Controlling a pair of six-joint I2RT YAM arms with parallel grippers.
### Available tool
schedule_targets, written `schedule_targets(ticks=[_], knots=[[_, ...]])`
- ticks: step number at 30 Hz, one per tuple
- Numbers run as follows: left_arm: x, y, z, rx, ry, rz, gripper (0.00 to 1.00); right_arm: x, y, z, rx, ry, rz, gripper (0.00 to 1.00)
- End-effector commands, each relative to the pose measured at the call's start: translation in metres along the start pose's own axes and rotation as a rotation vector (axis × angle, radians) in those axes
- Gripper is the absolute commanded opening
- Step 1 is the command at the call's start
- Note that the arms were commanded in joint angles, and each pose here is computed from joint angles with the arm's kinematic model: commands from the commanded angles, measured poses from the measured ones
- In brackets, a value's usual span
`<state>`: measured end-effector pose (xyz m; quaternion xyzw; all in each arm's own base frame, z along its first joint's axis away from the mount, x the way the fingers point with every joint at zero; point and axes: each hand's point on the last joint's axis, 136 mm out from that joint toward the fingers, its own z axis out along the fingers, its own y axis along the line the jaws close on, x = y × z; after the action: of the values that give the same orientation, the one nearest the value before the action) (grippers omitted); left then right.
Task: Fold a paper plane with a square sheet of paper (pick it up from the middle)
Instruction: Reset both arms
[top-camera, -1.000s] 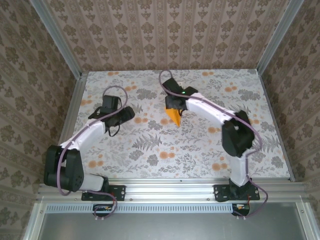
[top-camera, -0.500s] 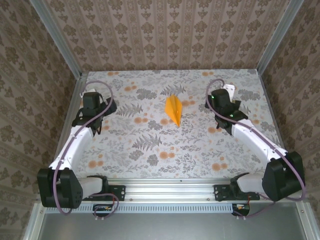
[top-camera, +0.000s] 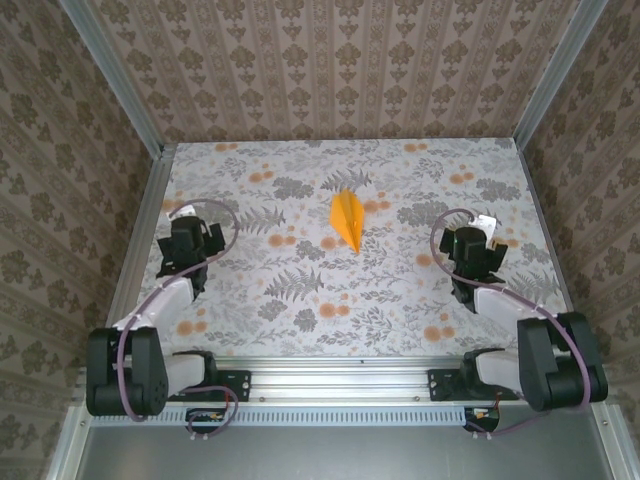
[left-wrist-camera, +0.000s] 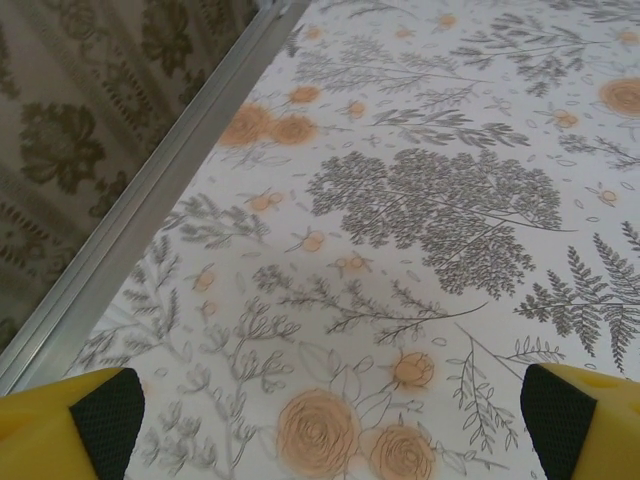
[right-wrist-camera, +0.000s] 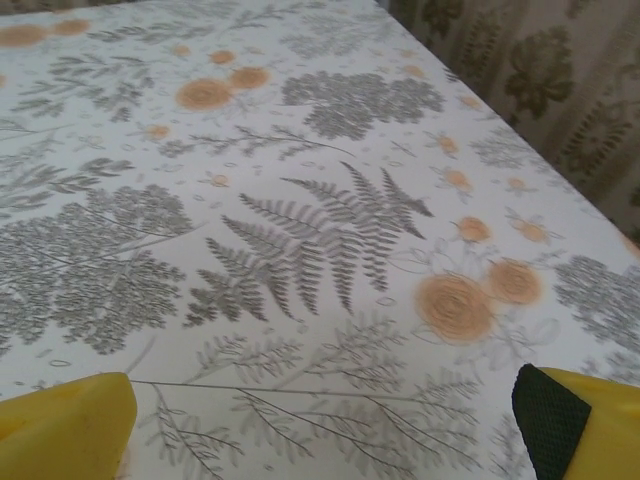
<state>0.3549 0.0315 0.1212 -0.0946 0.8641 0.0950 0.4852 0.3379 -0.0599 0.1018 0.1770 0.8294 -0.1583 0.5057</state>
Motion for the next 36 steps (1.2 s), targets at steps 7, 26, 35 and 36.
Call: schedule_targets(ticks=[7, 26, 35, 36], knots=[[-0.021, -0.020, 0.007, 0.207, -0.247, 0.052, 1.00, -0.045, 0.045, 0.006, -0.230, -0.228, -0.005, 1.00], [0.005, -0.036, 0.041, 0.237, -0.182, 0.091, 1.00, -0.021, 0.057, 0.027, -0.257, -0.188, -0.028, 1.00], [0.004, -0.042, 0.042, 0.209, -0.175, 0.139, 1.00, -0.021, 0.056, 0.028, -0.257, -0.188, -0.027, 1.00], [0.005, -0.042, 0.042, 0.208, -0.173, 0.139, 1.00, -0.021, 0.056, 0.028, -0.257, -0.186, -0.028, 1.00]])
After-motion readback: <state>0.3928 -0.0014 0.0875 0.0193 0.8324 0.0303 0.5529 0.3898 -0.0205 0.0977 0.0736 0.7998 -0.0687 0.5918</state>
